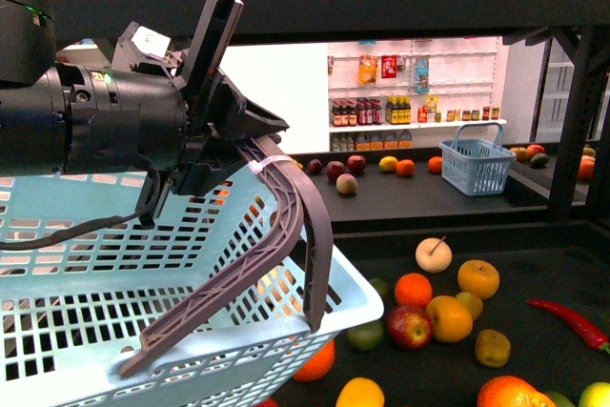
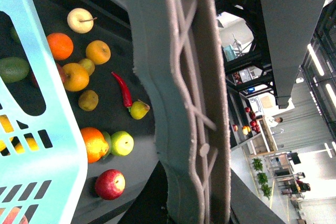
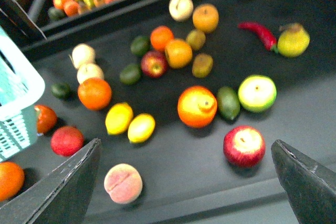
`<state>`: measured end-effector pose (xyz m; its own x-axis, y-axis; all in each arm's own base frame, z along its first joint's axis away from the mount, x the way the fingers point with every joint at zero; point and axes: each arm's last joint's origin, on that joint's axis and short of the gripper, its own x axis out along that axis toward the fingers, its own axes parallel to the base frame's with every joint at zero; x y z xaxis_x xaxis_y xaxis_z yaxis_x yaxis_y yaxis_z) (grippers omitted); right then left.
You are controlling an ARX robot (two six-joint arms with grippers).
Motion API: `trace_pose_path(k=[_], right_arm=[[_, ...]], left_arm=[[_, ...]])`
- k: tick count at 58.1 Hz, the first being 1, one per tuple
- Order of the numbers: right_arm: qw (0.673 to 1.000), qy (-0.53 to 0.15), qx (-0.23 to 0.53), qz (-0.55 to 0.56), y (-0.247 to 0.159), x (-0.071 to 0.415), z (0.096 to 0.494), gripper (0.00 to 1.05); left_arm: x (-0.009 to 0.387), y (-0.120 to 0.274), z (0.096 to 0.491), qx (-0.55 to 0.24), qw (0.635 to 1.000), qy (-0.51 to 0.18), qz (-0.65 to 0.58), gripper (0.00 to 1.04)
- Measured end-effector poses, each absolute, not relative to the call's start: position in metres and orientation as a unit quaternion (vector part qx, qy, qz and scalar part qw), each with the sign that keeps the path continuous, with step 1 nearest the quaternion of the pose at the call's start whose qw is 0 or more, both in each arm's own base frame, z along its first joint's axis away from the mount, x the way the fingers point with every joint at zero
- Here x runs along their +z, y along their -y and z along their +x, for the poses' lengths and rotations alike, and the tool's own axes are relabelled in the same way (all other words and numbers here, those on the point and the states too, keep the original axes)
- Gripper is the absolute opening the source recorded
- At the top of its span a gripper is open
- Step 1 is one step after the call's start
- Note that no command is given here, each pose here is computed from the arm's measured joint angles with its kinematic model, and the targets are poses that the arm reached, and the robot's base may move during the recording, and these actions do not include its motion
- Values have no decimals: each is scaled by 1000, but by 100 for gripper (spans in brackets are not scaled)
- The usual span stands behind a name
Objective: Pick lemon from shelf
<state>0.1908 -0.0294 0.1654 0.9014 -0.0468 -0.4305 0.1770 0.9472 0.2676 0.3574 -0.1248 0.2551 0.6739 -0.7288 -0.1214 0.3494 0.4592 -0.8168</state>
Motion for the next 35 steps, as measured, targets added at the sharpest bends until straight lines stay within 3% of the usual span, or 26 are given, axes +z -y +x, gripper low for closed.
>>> trace_pose_path(k=[5,9,19,35], right_arm=[[929,-313,-74,181,33,137,221,97],[912,-349,-89,197,36,128,256,97],[870,-415,-137,229,32,92,340,97],[822,-470,-168,274,-1,46,409,97]], left_arm=[[255,125,358,-328,822,-235,-403,10],[255,125,358,-327,822,-235,-402,10],[255,125,358,-328,822,-235,-403,10],[255,125,358,-329,822,-235,-402,10]])
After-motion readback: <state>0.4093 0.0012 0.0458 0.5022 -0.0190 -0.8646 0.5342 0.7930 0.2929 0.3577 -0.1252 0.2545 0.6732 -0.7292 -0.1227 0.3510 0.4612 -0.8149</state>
